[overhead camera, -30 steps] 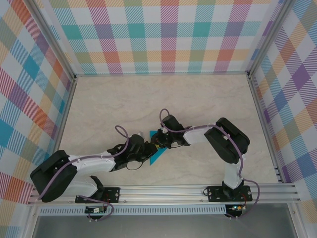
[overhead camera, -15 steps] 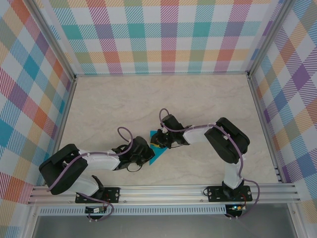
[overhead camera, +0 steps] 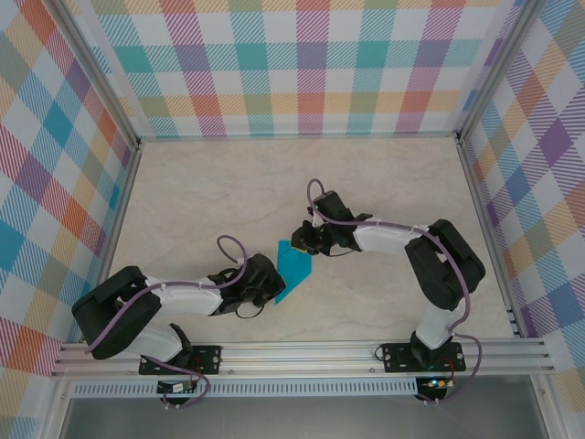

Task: Fold a paper plane with a square sheet of paper (pick it up from the middle)
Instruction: Fourth fold the wing at the center of the table.

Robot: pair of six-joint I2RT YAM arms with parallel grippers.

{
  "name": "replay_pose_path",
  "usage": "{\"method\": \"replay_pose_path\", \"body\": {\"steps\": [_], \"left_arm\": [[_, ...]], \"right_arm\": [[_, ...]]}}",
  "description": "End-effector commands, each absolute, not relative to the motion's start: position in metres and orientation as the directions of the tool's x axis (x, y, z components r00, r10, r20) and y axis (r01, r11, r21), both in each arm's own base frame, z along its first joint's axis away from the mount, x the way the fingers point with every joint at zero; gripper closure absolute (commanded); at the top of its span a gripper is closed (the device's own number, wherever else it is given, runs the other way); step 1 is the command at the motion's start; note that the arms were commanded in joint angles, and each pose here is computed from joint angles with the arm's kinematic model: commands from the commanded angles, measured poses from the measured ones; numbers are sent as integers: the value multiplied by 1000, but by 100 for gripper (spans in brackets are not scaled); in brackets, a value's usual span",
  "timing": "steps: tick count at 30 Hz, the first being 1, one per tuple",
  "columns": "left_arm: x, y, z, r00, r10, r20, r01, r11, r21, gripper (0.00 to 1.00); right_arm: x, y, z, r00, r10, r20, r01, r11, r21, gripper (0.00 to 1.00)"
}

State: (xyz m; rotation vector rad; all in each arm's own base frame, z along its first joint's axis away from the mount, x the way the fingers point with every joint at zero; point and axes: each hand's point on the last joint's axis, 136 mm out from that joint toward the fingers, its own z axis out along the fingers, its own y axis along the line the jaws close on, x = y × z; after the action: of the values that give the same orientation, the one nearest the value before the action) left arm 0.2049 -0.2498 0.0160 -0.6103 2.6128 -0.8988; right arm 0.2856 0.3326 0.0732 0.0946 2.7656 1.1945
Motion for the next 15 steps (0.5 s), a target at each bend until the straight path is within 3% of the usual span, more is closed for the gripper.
{"method": "replay_pose_path", "body": {"steps": [1,4,15], "left_arm": [[175,-202,-32,-863,-487,-138,-393,817,-422,100],[174,-202,-33,-862,-490,-131,-400,815,-420,100],[173,-199,-35,-857,-499,-127,-414,814,-408,100]], "right_arm": [[265,339,73,-996,19,-92,-58,652,756,92],[253,346,68,-997,-19,-80,-73,638,766,97],[237,358,23,-998,-61,-28,-62,697,714,98]]}}
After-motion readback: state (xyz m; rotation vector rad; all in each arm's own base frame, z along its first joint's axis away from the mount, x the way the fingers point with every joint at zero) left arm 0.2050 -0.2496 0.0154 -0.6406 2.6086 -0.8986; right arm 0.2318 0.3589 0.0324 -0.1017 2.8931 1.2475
